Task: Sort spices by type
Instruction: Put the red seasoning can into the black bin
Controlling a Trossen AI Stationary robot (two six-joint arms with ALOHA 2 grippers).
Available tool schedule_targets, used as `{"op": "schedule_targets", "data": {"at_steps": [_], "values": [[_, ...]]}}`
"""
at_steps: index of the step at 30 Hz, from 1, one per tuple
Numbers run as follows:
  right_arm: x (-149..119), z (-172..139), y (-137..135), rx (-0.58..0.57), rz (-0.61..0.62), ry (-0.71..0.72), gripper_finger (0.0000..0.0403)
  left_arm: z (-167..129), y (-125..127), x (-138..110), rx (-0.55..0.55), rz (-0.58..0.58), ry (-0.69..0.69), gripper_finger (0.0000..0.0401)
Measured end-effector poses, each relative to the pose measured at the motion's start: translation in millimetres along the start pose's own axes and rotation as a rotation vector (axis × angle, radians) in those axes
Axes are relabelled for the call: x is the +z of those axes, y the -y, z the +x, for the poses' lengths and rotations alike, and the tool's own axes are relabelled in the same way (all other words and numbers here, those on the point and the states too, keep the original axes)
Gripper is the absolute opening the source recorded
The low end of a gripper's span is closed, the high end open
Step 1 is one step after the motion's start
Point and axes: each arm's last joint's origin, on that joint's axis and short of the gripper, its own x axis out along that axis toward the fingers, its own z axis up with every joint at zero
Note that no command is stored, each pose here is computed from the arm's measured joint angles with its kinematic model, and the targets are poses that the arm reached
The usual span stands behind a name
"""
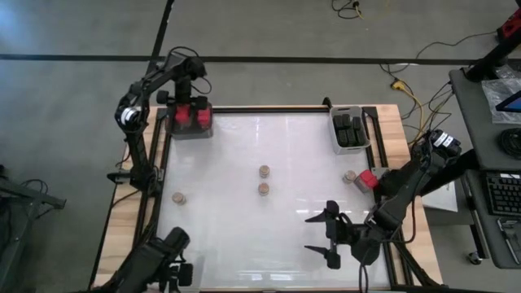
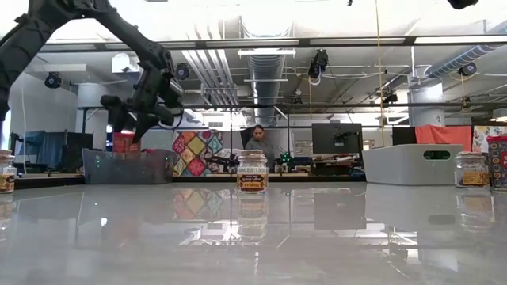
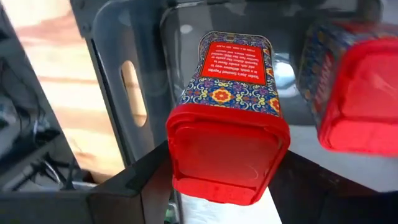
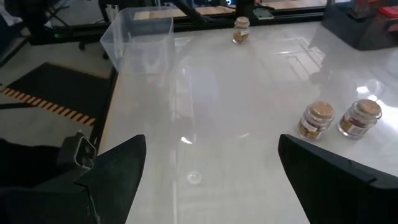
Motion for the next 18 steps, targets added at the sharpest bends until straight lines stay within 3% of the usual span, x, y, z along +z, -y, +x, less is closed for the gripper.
{"op": "schedule_targets", "data": {"at_steps": [18], "values": [[-2.2,-0.6,0.2,0.043,-0.062,-0.046,0.0357,18.8,9.4,8.2,-0.059,-0.025,-0.088,0.0206]]}}
